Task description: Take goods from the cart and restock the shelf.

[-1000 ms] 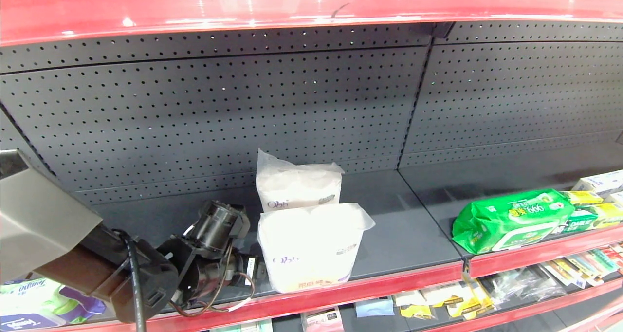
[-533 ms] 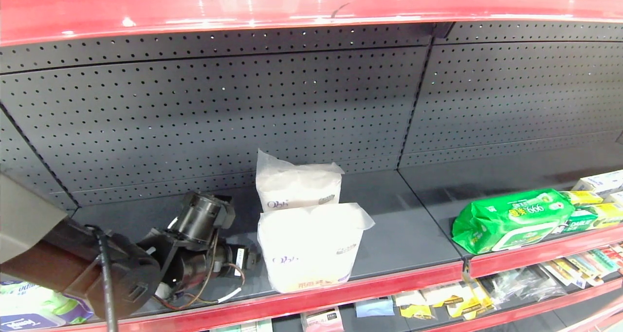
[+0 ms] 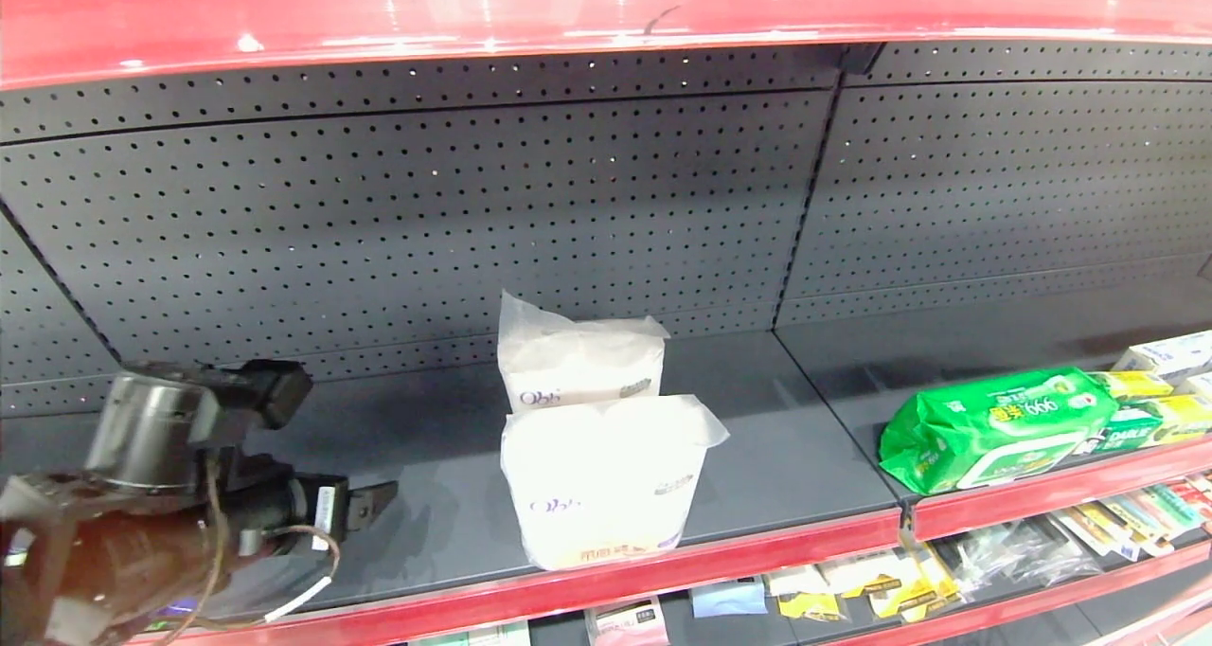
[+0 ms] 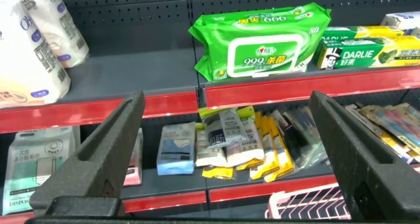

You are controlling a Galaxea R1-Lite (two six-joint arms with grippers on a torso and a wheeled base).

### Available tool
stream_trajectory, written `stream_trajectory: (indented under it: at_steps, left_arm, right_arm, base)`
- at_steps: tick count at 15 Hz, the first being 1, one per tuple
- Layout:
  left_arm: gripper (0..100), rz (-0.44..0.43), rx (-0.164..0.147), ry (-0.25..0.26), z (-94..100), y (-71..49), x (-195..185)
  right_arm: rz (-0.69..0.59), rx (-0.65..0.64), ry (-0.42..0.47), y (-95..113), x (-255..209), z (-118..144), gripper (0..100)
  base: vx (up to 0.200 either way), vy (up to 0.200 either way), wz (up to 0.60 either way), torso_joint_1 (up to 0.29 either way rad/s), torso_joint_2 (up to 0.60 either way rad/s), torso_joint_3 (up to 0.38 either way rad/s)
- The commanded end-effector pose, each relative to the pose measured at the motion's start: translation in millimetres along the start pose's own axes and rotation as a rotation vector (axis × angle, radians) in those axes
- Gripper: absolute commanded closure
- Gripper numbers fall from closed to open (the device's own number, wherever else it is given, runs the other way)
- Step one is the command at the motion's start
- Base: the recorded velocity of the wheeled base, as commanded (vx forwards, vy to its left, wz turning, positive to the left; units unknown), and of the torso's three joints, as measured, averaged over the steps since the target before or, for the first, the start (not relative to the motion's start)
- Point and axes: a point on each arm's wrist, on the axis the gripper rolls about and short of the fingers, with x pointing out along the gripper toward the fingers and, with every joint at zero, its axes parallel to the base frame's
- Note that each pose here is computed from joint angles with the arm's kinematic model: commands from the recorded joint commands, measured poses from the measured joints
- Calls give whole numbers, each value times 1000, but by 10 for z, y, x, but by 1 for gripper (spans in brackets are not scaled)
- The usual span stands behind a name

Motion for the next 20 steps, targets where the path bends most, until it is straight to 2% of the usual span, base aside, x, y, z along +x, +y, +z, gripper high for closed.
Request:
stream_trajectory:
  at_steps: [1, 2, 3, 4, 6, 7, 10, 11, 13, 14, 15, 16, 17, 18, 19, 20]
  left_arm:
    - [0, 24, 7, -151, -286, 376, -833]
    - [0, 27, 11, -165, -357, 412, -925]
    - [0, 41, 5, -183, -532, 469, -1148]
    - [0, 43, -4, -212, -726, 473, -1345]
    - [0, 45, -2, -267, -939, 467, -1518]
    - [0, 17, 9, -318, -1103, 460, -1632]
    - [0, -147, 68, -506, -1426, 463, -1816]
    - [0, -192, 107, -540, -1565, 481, -1805]
    - [0, -153, 102, -551, -1557, 484, -1746]
    - [0, -90, 137, -575, -1559, 490, -1681]
    - [0, -69, 195, -563, -1598, 486, -1595]
    - [0, -57, 215, -565, -1633, 481, -1500]
    - [0, -27, 206, -633, -1669, 475, -1341]
    - [0, -24, 204, -641, -1669, 475, -1336]
    - [0, 17, 159, -681, -1663, 484, -1310]
    - [0, 30, 106, -679, -1663, 490, -1310]
  right_arm:
    - [0, 0, 1, 0, 1, 0, 0]
    - [0, 0, 1, 0, 1, 0, 0]
    - [0, 0, 1, 0, 1, 0, 0]
    - [0, 0, 1, 0, 1, 0, 0]
    - [0, 0, -1, 0, 1, 2, 0]
    - [0, 0, -1, 0, 1, 2, 0]
    - [0, 0, 1, 0, 1, 0, 0]
    - [0, 0, -1, 0, 1, 2, 0]
    - [0, 1, 1, 0, 1, 0, 0]
    - [0, 1, 1, 0, 1, 0, 0]
    - [0, 1, 1, 0, 1, 0, 0]
    - [0, 1, -1, 0, 1, 2, 0]
    - [0, 1, -1, 0, 1, 2, 0]
    - [0, 1, 1, 0, 1, 0, 0]
    - [0, 1, 1, 0, 1, 0, 0]
    - [0, 0, 1, 0, 1, 0, 0]
  base:
    - [0, 0, 0, 0, 0, 0]
    - [0, 0, 0, 0, 0, 0]
    - [0, 0, 0, 0, 0, 0]
    - [0, 0, 0, 0, 0, 0]
    - [0, 0, 0, 0, 0, 0]
    - [0, 0, 0, 0, 0, 0]
    - [0, 0, 0, 0, 0, 0]
    - [0, 0, 0, 0, 0, 0]
    - [0, 0, 0, 0, 0, 0]
    - [0, 0, 0, 0, 0, 0]
    - [0, 0, 0, 0, 0, 0]
    - [0, 0, 0, 0, 0, 0]
    - [0, 0, 0, 0, 0, 0]
    - [0, 0, 0, 0, 0, 0]
    - [0, 0, 0, 0, 0, 0]
    - [0, 0, 0, 0, 0, 0]
